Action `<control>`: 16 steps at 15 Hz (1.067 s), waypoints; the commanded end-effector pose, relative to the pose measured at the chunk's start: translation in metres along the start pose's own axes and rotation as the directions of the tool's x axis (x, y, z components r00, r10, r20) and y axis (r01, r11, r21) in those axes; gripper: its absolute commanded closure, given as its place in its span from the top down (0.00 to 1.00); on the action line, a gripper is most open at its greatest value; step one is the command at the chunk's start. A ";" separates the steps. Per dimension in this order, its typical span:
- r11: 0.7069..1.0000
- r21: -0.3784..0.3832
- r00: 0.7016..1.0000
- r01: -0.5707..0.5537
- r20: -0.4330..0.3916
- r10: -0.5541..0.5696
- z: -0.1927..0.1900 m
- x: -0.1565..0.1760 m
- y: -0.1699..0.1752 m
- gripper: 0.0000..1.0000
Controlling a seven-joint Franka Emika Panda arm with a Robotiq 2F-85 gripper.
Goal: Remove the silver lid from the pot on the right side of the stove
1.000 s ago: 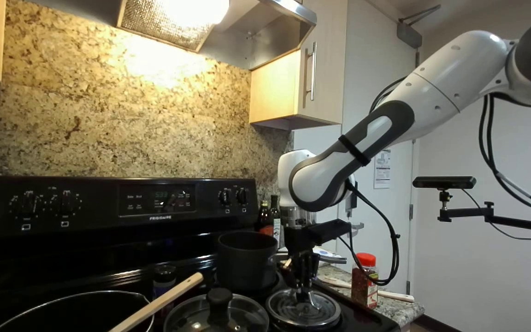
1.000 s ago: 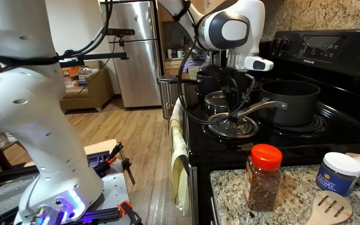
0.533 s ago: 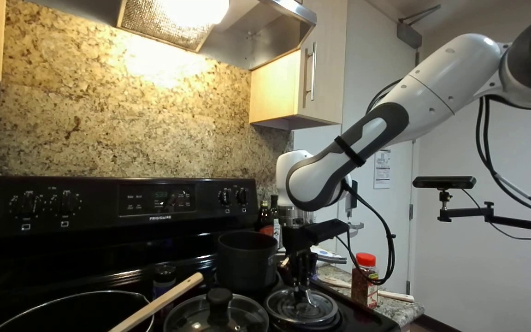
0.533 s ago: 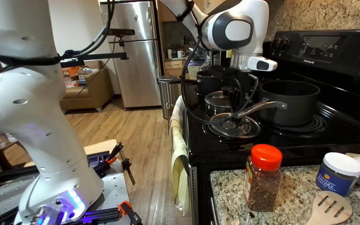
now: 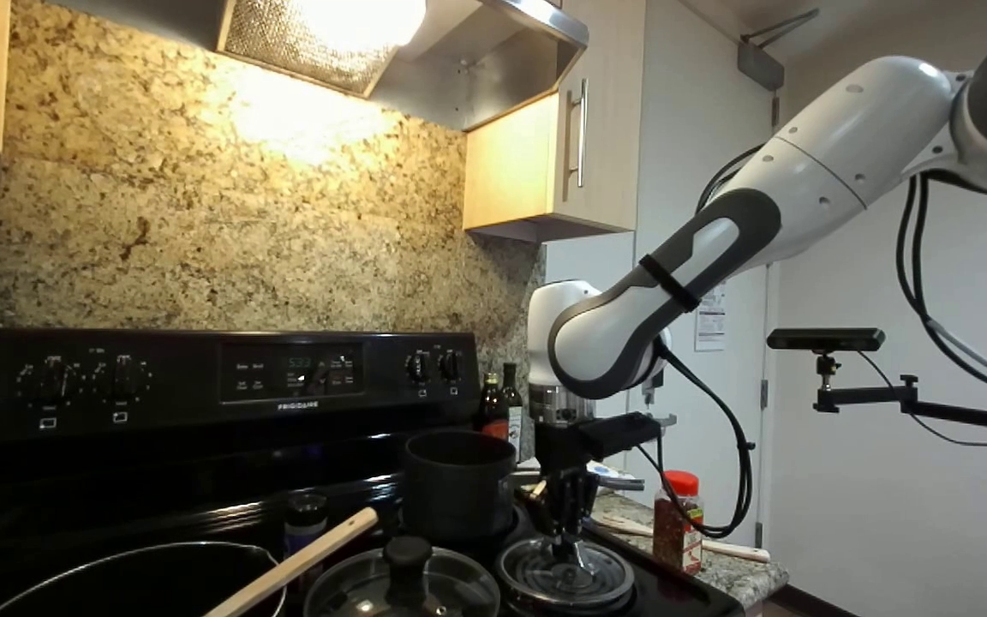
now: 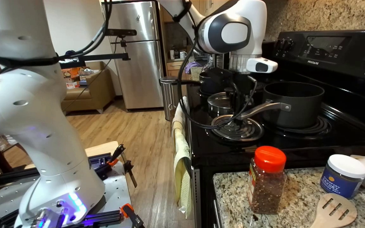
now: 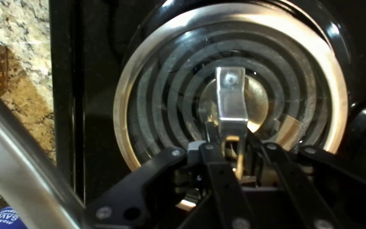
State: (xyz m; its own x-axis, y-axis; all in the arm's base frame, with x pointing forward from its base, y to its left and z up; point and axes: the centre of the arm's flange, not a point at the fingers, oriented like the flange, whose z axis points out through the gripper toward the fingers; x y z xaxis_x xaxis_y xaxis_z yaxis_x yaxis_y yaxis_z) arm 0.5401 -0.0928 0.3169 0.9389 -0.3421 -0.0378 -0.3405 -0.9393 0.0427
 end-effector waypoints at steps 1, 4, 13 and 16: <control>1.000 0.012 1.000 -0.008 0.013 0.008 0.017 -0.023 -0.004 0.12; 1.000 0.006 1.000 -0.005 0.010 0.005 0.015 -0.029 -0.005 0.12; 1.000 0.014 1.000 -0.010 0.009 0.010 0.000 -0.036 -0.005 0.77; 1.000 0.006 1.000 0.000 -0.008 0.000 -0.015 -0.044 -0.009 0.97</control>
State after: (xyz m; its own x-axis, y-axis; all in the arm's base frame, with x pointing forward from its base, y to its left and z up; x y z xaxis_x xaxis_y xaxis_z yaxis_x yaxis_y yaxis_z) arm 0.5191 -0.0805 0.3166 0.9411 -0.3347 -0.0478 -0.3332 -0.9421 0.0373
